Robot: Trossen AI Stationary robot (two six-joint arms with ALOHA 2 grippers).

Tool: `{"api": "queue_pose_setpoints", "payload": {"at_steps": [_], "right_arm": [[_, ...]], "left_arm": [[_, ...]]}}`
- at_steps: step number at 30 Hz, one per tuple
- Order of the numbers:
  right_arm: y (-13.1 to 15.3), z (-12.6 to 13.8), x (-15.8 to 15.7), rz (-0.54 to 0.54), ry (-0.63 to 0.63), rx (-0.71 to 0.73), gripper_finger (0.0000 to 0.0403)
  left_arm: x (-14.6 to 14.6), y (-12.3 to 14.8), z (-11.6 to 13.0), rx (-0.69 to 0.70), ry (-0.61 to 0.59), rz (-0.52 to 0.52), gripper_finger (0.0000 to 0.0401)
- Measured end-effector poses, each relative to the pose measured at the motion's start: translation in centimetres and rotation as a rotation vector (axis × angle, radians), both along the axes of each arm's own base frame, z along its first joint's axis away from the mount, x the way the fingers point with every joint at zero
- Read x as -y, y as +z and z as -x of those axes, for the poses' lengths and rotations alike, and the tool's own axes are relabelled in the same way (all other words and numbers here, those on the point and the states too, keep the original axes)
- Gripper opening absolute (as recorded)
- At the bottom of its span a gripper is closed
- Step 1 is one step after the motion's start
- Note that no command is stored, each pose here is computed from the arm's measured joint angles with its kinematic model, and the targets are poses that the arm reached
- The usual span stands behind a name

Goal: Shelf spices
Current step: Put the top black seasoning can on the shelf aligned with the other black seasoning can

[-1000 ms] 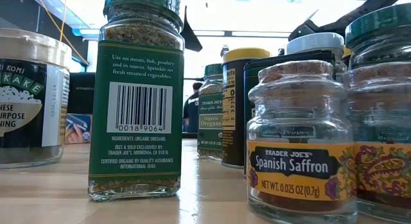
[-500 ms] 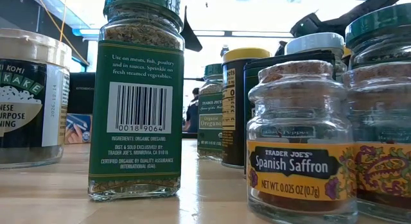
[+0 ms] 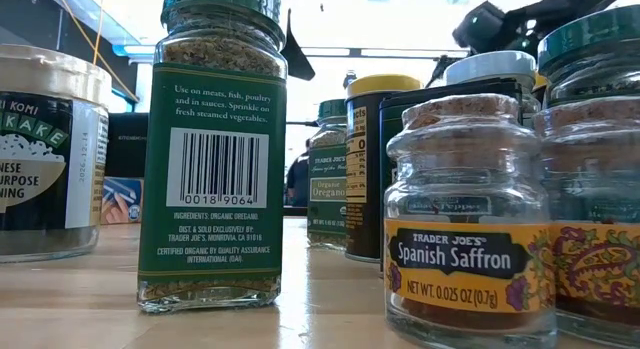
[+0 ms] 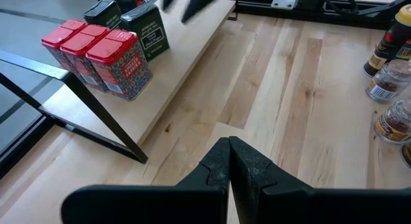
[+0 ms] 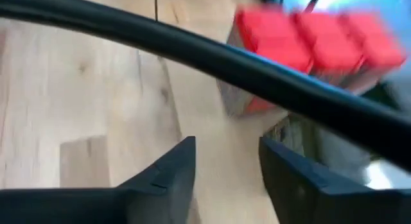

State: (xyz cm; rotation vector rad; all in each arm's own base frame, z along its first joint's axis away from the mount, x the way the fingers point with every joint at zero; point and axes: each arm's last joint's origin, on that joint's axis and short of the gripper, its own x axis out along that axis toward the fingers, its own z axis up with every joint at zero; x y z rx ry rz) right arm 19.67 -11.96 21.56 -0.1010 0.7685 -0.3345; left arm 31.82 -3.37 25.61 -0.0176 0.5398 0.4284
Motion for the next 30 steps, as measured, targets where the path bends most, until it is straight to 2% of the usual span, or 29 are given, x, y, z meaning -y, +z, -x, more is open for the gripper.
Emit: {"api": "queue_pose_setpoints", "payload": {"at_steps": [4,10,22,28,30], "right_arm": [[-1.7,-0.3,1.0,-0.059,-0.056,-0.060,0.0098],[-4.3,-0.3,3.4,-0.089,-0.120,-0.136,0.0009],[-5.5,0.0,6.2,-0.057,-0.203,-0.087,0.0002],[-5.7,0.2,5.9,-0.103,-0.223,-0.107,0.0002],[-5.8,-0.1,5.4,-0.147,-0.186,-0.102,0.0002]], "left_arm": [[0.0,0.0,0.0,0.000,-0.001,0.000,0.0000],[0.0,0.0,0.0,0.000,-0.001,0.000,0.0000],[0.0,0.0,0.0,0.000,0.000,-0.001,0.0000],[0.0,0.0,0.0,0.000,0.000,-0.001,0.0000],[0.0,0.0,0.0,0.000,0.000,-0.001,0.0000]]}}
